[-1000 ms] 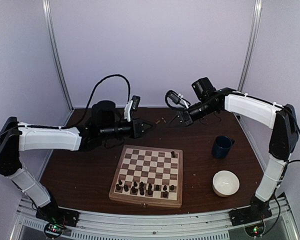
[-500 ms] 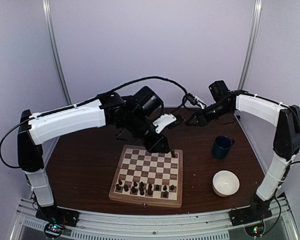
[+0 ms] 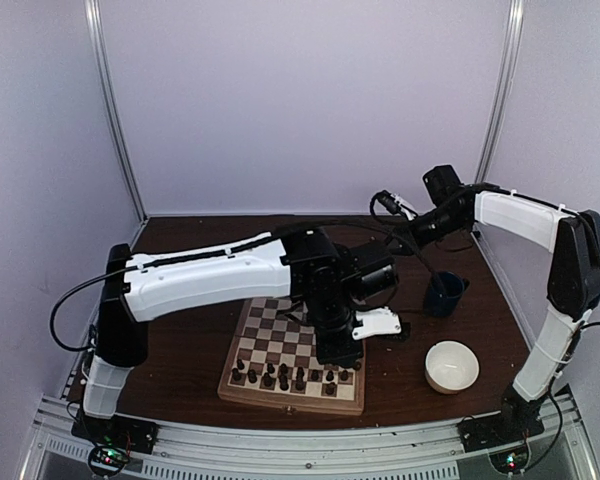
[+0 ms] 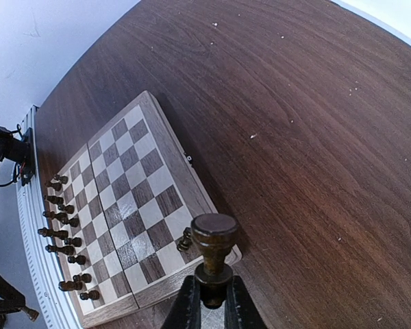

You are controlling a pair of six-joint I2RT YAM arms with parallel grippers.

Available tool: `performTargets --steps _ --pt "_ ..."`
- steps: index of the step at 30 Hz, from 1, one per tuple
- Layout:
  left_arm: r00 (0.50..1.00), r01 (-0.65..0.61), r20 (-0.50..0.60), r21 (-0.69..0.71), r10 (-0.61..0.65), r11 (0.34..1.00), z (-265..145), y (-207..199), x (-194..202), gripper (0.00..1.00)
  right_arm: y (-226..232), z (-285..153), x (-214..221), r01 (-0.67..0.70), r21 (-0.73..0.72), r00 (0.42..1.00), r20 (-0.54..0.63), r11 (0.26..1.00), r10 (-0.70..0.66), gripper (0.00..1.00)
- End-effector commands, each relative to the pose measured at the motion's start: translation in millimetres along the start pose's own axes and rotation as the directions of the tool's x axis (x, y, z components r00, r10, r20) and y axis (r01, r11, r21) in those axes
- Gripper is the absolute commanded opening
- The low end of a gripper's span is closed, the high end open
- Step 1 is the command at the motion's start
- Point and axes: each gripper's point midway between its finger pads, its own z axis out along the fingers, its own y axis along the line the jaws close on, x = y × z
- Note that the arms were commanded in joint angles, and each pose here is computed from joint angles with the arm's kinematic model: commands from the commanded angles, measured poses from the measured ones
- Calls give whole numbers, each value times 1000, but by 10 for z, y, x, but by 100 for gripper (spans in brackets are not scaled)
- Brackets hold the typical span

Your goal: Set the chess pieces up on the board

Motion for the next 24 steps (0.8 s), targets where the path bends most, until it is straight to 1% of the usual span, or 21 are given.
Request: performTargets --steps 1,7,12,15,24 --pt "994 -87 -64 -20 85 996 65 -68 41 0 21 -80 -46 24 11 999 25 1000 -24 5" --pt "981 -142 -136 -20 138 990 350 -193 62 0 29 -69 -39 21 2 999 25 1000 -21 5" --pt "969 -158 -195 -25 151 987 544 -212 139 0 48 -81 -48 24 -3 999 30 1000 -23 6" --pt "963 -168 -225 -65 150 984 597 -132 175 0 52 -79 -42 22 -6 999 29 1000 -22 6" --pt "953 -181 -259 -78 155 980 712 -91 220 0 52 -62 -32 18 -13 999 28 1000 -17 6"
